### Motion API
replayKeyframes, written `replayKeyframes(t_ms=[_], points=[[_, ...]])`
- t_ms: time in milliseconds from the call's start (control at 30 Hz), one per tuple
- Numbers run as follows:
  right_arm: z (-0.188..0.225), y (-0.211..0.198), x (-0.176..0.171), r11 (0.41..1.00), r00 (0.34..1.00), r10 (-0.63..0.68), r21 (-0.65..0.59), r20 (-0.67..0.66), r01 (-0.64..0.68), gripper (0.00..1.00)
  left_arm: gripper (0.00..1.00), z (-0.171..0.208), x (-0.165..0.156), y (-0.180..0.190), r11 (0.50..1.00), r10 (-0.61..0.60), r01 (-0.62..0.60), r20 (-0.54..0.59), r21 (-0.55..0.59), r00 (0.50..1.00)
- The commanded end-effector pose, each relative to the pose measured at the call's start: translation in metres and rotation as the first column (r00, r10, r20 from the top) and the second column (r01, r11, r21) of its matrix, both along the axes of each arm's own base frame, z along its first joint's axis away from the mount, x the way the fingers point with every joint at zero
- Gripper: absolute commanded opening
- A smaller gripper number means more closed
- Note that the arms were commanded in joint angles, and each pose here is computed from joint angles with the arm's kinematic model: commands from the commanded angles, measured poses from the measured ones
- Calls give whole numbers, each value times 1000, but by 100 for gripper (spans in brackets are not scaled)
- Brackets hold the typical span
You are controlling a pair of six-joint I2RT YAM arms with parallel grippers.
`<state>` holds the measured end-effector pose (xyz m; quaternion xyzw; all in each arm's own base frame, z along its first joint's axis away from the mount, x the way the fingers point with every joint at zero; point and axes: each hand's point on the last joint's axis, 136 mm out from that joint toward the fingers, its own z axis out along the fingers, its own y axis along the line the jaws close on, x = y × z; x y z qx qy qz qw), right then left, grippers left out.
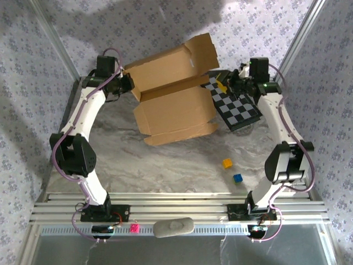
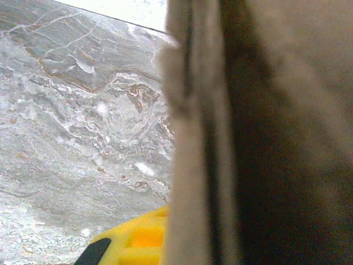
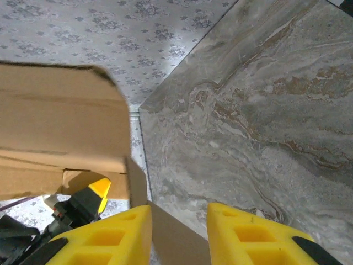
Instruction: Fold the paper box
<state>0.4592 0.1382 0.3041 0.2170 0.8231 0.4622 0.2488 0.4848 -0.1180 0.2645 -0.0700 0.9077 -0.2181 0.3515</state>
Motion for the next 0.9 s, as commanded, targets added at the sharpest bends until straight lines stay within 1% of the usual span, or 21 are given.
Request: replayKeyframes(t_ms=[0,167,333,467,567,867], points=[[17,14,13,998,996,41,42,74,-45,33,0,23,2,-5,999,-7,9,33,-53,999],[16,35,23,996,994,77,49,73,-81,32,0,22,3,-5,998,0,2,33,-66,999],[24,51,20,992,990,113,53,86,-118,31,0,22,5,-5,998,7,-4,33,-68,999],[25,59,15,989,987,133,50,90,-137,32,0,21,7,-5,998,10,-7,32,-70,999],[21,63,14,987,985,147,46,86,-152,34,0,21,8,-5,998,10,-8,31,-70,999],[17,77,12,980,978,192,39,83,-196,36,0,22,14,-7,996,16,-14,24,-90,1000]])
